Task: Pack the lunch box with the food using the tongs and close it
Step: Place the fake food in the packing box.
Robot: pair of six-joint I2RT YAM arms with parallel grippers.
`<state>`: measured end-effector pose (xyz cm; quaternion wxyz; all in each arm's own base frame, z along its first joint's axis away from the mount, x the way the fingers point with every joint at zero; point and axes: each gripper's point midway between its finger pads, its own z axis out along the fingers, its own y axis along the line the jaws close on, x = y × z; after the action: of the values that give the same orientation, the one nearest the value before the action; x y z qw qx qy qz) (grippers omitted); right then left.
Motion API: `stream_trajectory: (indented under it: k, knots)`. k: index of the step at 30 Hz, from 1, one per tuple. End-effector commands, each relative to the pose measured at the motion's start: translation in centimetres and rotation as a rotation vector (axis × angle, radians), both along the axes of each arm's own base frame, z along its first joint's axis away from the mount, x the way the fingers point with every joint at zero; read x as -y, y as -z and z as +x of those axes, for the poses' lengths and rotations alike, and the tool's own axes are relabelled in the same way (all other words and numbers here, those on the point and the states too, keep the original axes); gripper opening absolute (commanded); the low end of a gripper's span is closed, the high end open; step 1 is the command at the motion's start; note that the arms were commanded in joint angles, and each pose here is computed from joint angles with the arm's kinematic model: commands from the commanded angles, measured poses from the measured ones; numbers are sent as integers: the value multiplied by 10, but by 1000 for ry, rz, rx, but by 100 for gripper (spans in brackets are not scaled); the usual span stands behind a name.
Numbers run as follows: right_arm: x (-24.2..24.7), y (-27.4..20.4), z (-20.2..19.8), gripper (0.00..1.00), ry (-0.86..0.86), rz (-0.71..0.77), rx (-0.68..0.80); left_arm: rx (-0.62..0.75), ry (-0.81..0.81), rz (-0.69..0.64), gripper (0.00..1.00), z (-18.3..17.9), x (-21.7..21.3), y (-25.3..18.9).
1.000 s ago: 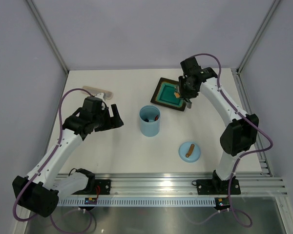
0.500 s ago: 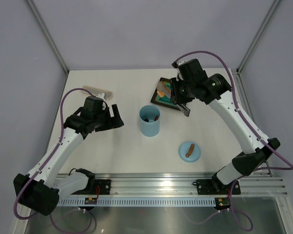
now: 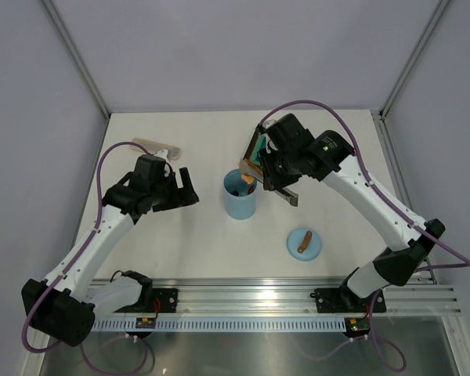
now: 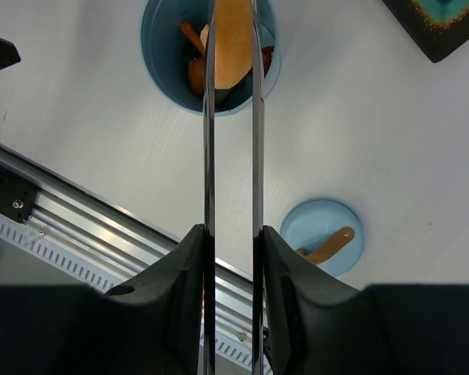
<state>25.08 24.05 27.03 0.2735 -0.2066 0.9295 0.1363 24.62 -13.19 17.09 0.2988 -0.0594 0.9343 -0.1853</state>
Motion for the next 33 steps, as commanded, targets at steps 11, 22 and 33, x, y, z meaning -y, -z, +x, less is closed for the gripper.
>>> stream_trajectory:
  k: [11, 22, 33]
  knots:
    - [-14, 14, -12, 38, -83, -43, -35, 61, 10, -51, 85, 7, 7, -20]
    - [-13, 11, -8, 58, -92, -68, -13, 59, 10, -55, 85, 8, 8, -19]
    - [4, -43, 26, 10, 85, -21, 237, 61, 7, -50, 85, 8, 6, -18]
